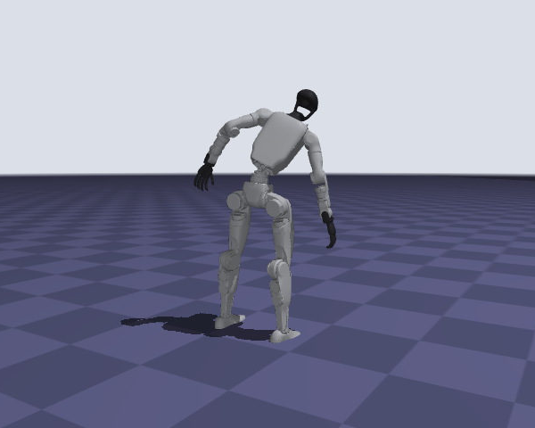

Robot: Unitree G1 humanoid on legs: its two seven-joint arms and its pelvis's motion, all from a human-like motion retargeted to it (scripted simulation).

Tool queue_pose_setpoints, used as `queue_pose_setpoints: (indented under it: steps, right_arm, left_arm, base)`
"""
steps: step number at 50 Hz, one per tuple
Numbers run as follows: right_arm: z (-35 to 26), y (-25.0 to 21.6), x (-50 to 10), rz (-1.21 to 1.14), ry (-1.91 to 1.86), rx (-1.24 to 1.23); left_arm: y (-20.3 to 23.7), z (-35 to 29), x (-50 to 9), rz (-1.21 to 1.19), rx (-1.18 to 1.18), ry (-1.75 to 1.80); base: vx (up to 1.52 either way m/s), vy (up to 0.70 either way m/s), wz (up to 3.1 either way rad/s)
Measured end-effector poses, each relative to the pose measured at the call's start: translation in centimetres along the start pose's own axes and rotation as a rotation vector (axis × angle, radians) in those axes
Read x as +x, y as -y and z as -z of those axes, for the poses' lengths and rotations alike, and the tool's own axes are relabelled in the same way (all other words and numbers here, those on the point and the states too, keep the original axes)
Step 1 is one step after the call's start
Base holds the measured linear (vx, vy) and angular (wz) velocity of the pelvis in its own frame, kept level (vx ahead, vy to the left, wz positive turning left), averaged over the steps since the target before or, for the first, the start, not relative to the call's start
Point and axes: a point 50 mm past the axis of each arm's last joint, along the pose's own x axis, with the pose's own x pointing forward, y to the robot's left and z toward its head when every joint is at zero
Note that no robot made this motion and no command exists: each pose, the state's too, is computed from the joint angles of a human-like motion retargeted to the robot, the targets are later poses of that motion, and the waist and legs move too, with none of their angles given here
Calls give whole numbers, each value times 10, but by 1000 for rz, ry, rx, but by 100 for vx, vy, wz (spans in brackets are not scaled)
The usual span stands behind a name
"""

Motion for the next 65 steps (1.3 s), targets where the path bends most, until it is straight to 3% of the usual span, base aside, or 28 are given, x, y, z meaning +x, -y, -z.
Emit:
queue_pose_setpoints:
  steps: [10, 15, 22, 28, 32, 37, 45, 56, 65]
  right_arm:
    - [8, -11, -2, -38, -12, -3]
    - [17, -33, -6, -107, -39, 18]
    - [35, -42, -13, -159, -72, 59]
    - [27, -28, -8, -72, -73, 121]
    - [21, -23, -5, -57, -67, 137]
    - [20, -17, -5, -32, -65, 132]
    - [6, 24, 1, 117, -36, 74]
    - [-20, 15, 4, 96, 36, 59]
    - [-31, 17, 6, 89, 46, 59]
  left_arm:
    - [35, 35, -10, 66, -1, -134]
    - [32, 48, -12, 80, 3, -202]
    - [-33, 8, 2, -120, 223, -102]
    - [-100, -81, -8, -477, 12, 279]
    - [-121, -116, -24, -534, -81, 464]
    - [-131, -137, -36, -538, -21, 552]
    - [-72, -121, -11, -318, -30, 483]
    - [41, -65, 8, 127, -135, 253]
    - [74, -65, 13, 213, -350, 220]
  base:
    - [45, 5, -45]
    - [53, 14, -72]
    - [46, 13, 56]
    - [38, 0, 45]
    - [43, -9, 20]
    - [52, -31, 18]
    - [53, -9, 49]
    - [41, -14, -29]
    - [31, 4, -6]
